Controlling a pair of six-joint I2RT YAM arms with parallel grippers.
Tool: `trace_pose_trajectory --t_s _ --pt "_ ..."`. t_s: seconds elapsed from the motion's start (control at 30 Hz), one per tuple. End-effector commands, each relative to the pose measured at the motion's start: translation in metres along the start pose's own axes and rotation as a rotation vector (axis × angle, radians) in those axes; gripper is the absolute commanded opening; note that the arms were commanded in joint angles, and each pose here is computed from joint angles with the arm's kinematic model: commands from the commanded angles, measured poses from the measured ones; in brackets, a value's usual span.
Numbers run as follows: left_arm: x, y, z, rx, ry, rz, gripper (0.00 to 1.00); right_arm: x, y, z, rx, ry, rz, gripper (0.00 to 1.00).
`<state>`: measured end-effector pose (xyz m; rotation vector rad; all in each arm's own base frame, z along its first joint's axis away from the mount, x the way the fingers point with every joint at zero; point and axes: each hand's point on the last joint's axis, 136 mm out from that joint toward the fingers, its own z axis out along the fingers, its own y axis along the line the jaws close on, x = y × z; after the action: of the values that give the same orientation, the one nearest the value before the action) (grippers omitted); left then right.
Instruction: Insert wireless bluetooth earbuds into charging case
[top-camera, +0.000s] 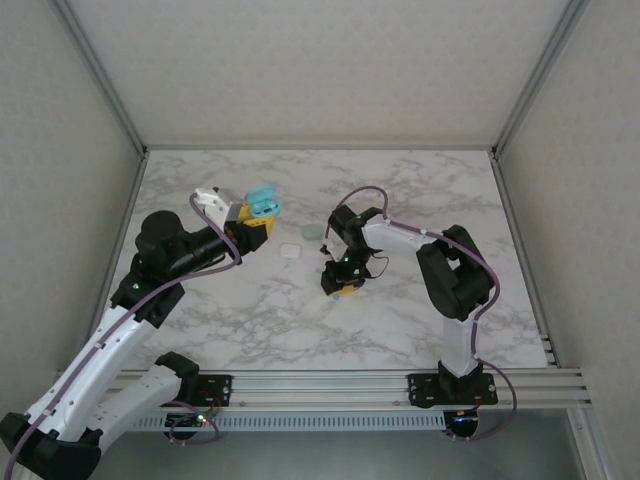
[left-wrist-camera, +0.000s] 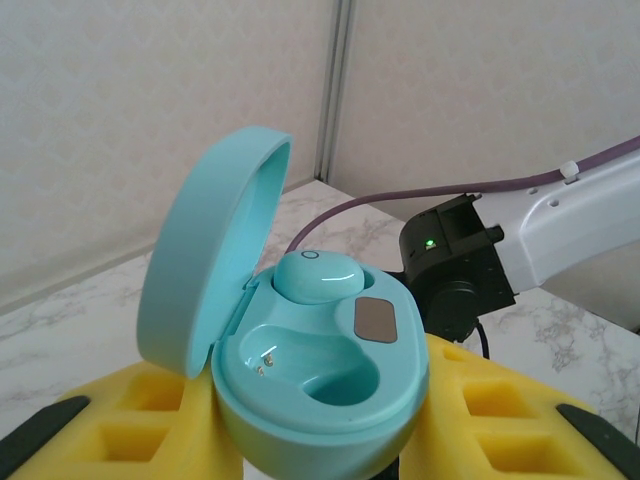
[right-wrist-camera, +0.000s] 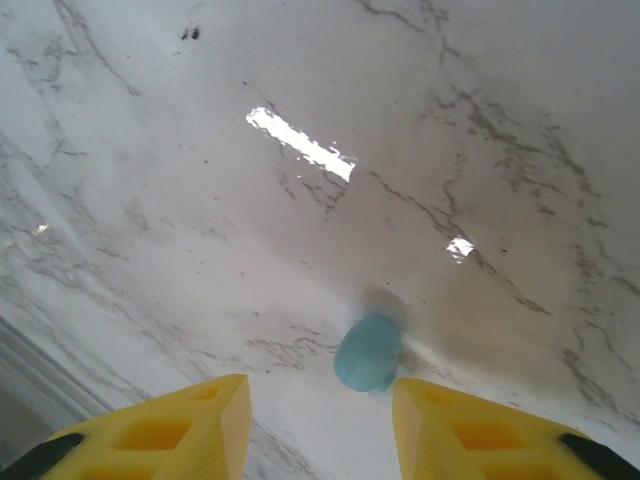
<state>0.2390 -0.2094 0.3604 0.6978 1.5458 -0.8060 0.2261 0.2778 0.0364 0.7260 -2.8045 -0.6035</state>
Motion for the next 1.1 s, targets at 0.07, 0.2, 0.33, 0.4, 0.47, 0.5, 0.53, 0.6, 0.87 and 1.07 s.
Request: trace_pose_trajectory --t_s 0.07,0.2,0.33,0.4,0.47,0.5,0.53,0.6,0.87,1.07 --pt "-0.023 -0.008 -0.006 0.023 -0.065 0.031 0.33 0.001 -0.009 -0.008 0.139 -0.002 0.019 0.41" --pt "-0.023 -0.008 -0.007 0.019 -0.068 0.033 0.33 -0.001 -0.017 -0.008 0.224 0.005 0.031 0.4" --pt "-0.022 -0.008 -0.006 0.018 -0.065 0.031 0.33 -0.004 -0.008 -0.003 0.204 0.01 0.026 0.4" --pt "-0.022 -0.008 -0.006 0.019 -0.066 0.031 0.33 -0.006 -0.007 -0.004 0.207 0.012 0.032 0.4" --pt "-0.022 -0.008 -0.006 0.018 -0.066 0.033 0.33 -0.007 -0.011 -0.002 0.228 0.016 0.054 0.4" --pt "-0.023 -0.008 -0.006 0.02 -0.065 0.033 0.33 -0.007 -0.013 -0.001 0.232 0.019 0.063 0.4" --pt "-0.022 -0.008 -0.006 0.02 -0.065 0.033 0.33 -0.006 -0.016 0.0 0.246 0.025 0.072 0.4" --pt "-0.022 -0.008 -0.006 0.019 -0.064 0.034 0.33 -0.005 -0.017 0.002 0.249 0.031 0.082 0.38" --pt "-0.021 -0.008 -0.006 0.02 -0.063 0.03 0.33 -0.003 0.0 0.014 0.242 0.055 0.034 0.37" --pt "-0.022 -0.008 -0.007 0.018 -0.065 0.033 0.33 -0.001 -0.012 0.017 0.31 0.07 0.043 0.35"
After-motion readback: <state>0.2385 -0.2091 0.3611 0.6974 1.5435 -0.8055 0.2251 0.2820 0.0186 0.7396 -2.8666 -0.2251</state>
